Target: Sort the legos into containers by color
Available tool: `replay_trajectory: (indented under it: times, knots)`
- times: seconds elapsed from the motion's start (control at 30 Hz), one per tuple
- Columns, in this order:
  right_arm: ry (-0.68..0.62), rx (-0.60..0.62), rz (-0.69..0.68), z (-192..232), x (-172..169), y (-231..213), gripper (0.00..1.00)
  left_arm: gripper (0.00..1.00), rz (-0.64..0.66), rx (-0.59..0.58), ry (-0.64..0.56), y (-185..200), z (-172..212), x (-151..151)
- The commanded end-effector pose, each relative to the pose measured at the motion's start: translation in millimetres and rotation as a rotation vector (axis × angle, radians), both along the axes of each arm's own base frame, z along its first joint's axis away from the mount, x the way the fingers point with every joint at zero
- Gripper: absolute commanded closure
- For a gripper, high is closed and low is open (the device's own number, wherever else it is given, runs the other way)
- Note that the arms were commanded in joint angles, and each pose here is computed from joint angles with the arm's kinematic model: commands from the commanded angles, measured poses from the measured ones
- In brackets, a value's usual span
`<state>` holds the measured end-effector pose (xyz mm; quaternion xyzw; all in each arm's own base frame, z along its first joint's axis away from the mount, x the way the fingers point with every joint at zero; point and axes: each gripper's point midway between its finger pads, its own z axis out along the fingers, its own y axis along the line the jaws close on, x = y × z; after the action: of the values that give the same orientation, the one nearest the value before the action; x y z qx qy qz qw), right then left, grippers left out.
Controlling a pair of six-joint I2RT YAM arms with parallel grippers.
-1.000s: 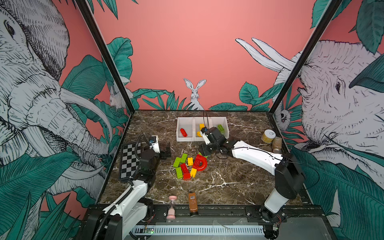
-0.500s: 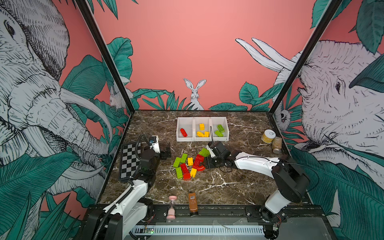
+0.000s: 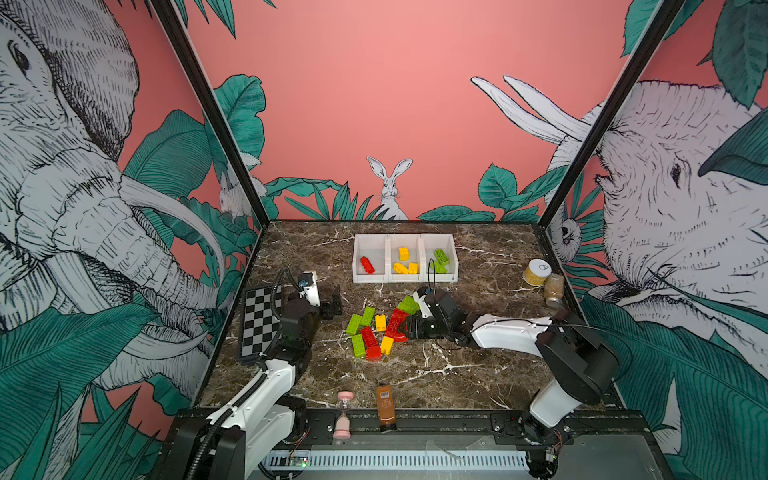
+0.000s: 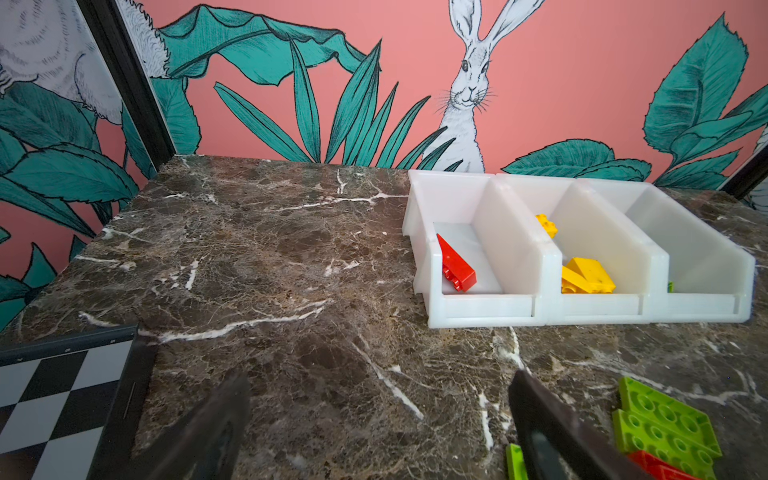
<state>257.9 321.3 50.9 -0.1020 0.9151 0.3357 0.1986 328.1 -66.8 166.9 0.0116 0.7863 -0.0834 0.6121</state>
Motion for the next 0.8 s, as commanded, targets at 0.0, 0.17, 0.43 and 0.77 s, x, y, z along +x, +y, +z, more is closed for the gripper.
replay_trajectory:
  times: [0.0,0.17,0.43,0.77]
  knots:
    - [-0.003,0.046,-0.014,-1.8,6.7,5.9,0.36,0.02,0.01,0.0,0.001,1.1,-1.2,-0.5]
    - [0.004,0.049,-0.02,-7.5,6.4,5.0,0.37,0.02,0.013,0.0,-0.002,1.8,-0.4,-0.7]
    - [0.028,0.072,-0.027,-18.6,6.8,6.5,0.41,0.02,0.012,0.0,0.0,1.4,-0.8,-0.7]
    - [0.029,0.08,-0.043,-19.7,9.8,4.7,0.52,0.02,0.015,0.001,-0.001,2.1,-0.2,-1.3]
